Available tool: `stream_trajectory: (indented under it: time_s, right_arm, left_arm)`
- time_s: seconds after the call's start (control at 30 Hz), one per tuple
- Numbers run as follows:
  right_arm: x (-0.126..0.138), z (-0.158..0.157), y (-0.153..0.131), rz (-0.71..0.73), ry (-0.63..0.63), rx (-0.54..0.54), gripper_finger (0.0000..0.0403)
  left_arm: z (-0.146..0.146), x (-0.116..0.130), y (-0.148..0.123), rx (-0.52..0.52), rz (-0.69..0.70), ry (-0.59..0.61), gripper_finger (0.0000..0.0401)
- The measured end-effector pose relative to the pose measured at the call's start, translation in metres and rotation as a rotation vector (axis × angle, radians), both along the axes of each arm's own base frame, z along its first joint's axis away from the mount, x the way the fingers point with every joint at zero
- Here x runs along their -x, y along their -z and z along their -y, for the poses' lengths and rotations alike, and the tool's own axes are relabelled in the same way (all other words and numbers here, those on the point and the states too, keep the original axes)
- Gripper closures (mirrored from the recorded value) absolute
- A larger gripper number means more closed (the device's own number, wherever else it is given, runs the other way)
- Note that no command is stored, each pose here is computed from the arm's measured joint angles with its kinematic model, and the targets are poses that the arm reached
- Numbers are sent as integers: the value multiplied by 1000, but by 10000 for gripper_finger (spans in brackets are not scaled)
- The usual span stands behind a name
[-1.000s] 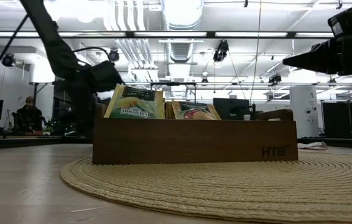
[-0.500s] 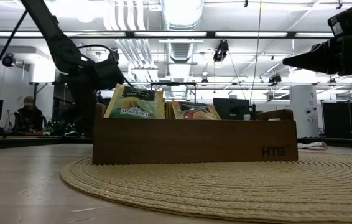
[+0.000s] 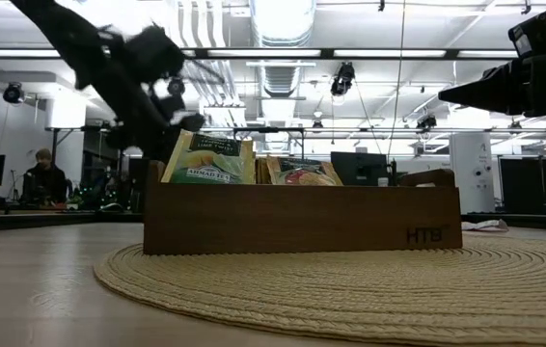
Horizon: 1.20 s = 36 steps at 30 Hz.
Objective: Pick & Place Tea
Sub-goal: Put the yellow tea bag into the middle section of the wooden organizer
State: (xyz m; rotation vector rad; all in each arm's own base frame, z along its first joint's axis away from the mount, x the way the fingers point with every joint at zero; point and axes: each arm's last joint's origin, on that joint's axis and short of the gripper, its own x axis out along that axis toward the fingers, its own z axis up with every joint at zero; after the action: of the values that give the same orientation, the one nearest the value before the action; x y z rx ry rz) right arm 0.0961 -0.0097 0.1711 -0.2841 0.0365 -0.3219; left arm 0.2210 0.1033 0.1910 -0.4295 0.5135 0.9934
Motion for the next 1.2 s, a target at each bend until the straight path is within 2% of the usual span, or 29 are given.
stream_trajectory:
  time_s: [0.2,0.37,0.8,1.2]
  right_arm:
    - [0,0,0,0,0,0,376]
    - [0,0,0,0,1,0,376]
    - [0,0,0,0,0,0,376]
    - [0,0,0,0,0,0,376]
  left_arm:
    - [27,-1,-26,-101,105,55,401]
    - [43,-8,-36,-145,186,129,401]
    - [72,-23,-35,-131,268,228,401]
    - [119,-23,-41,-174,342,206,401]
